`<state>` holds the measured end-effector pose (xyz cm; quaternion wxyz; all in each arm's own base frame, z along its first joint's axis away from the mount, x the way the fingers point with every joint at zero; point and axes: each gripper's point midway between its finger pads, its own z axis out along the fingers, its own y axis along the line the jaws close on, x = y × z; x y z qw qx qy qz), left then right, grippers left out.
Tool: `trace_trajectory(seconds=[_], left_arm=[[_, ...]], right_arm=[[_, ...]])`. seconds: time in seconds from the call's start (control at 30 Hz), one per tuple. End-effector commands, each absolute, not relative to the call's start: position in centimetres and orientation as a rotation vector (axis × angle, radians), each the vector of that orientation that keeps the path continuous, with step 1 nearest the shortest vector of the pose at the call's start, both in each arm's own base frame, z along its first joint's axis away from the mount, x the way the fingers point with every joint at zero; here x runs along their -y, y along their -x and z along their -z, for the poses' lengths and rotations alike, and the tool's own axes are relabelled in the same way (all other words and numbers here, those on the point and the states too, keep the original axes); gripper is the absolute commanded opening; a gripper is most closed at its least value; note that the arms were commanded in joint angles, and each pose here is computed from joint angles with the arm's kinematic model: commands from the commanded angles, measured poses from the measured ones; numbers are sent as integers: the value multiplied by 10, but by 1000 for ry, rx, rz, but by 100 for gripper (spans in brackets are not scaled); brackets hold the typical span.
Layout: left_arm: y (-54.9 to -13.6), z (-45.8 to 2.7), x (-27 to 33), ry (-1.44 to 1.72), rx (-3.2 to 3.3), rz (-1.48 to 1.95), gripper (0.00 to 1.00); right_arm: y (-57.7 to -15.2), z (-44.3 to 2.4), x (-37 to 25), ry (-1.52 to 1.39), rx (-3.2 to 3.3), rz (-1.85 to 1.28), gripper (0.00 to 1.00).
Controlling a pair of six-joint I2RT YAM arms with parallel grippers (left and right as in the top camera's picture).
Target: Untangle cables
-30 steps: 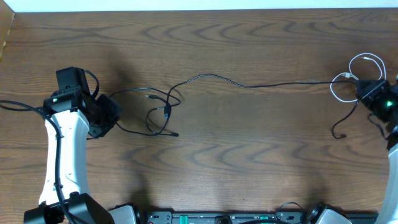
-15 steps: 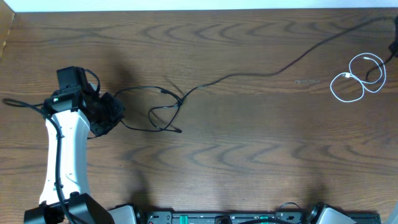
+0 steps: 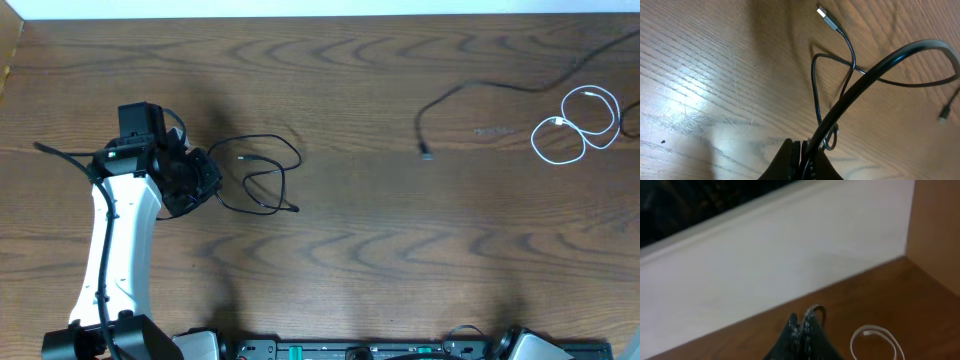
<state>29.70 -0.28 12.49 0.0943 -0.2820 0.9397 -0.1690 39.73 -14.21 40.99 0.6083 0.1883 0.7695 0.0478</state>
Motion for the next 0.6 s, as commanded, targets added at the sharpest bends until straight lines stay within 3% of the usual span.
trace_trajectory(seconds=[0.0, 0.33, 0.57], left_arm=[[-295, -123, 7, 803, -2806, 511, 8], [-299, -124, 23, 713, -2815, 521, 7], [-300, -125, 36, 653, -2825, 534, 7]], right_arm=[[-397, -404, 144, -443, -1810, -93, 1], [-394, -322, 140, -646, -2069, -220, 1], [-408, -288, 98, -575, -2185, -572, 1]])
